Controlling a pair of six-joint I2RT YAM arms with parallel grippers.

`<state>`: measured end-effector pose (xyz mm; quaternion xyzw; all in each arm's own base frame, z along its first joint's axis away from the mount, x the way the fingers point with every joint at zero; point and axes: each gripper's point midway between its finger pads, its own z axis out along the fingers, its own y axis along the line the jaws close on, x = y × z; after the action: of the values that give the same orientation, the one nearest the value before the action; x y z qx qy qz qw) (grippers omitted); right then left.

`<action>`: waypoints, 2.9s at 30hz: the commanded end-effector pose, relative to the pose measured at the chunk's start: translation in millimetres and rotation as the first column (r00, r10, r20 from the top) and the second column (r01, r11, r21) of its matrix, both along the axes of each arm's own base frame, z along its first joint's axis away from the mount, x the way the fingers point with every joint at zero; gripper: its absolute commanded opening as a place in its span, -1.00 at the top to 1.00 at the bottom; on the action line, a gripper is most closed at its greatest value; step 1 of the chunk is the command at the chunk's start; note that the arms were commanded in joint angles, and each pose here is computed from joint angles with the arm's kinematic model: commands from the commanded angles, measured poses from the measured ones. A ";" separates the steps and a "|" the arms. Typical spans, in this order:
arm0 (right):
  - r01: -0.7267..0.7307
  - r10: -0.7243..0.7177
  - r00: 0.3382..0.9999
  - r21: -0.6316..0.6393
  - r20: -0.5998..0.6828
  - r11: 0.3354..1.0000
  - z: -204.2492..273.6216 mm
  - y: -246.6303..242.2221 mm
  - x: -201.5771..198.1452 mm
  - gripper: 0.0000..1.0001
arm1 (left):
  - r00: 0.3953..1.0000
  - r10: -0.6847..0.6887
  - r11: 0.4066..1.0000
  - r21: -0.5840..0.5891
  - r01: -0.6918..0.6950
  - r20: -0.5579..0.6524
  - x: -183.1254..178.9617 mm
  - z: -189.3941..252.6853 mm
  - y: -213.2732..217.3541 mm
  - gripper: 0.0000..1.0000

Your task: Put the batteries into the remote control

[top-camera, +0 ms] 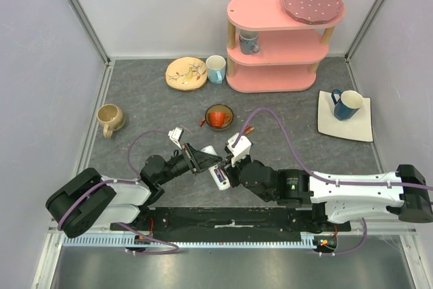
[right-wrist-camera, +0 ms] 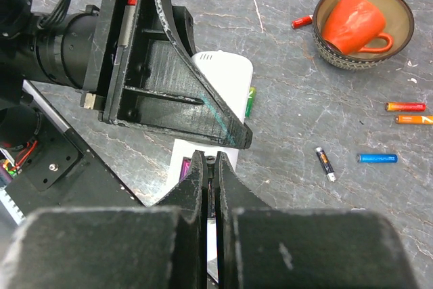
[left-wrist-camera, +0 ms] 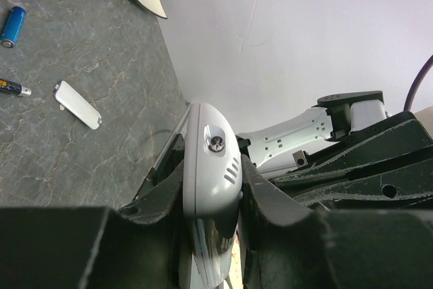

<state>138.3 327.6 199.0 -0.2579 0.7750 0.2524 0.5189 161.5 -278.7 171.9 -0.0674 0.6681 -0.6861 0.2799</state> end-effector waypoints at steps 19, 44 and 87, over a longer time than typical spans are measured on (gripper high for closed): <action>0.010 -0.010 1.000 0.045 -0.010 0.999 -1.9 9.3 -5.9 1.00 | 0.981 0.043 0.973 -0.232 0.002 0.191 -2.5 77.9 7.9 0.96; 0.079 -0.082 0.993 -0.046 -0.089 0.996 -32.3 -3.1 -6.8 0.96 | 0.968 0.074 0.969 -0.248 -0.013 0.242 -1.9 97.8 11.1 0.96; 0.206 -0.205 0.978 0.008 -0.049 0.979 13.5 -22.3 8.6 0.03 | 0.977 0.044 0.986 -0.164 -0.010 0.207 -0.5 71.3 5.0 0.96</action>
<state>130.6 327.7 203.0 -0.1981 0.8074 0.2527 0.4949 169.3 -275.6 197.4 -0.0668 0.6425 -0.6940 0.3179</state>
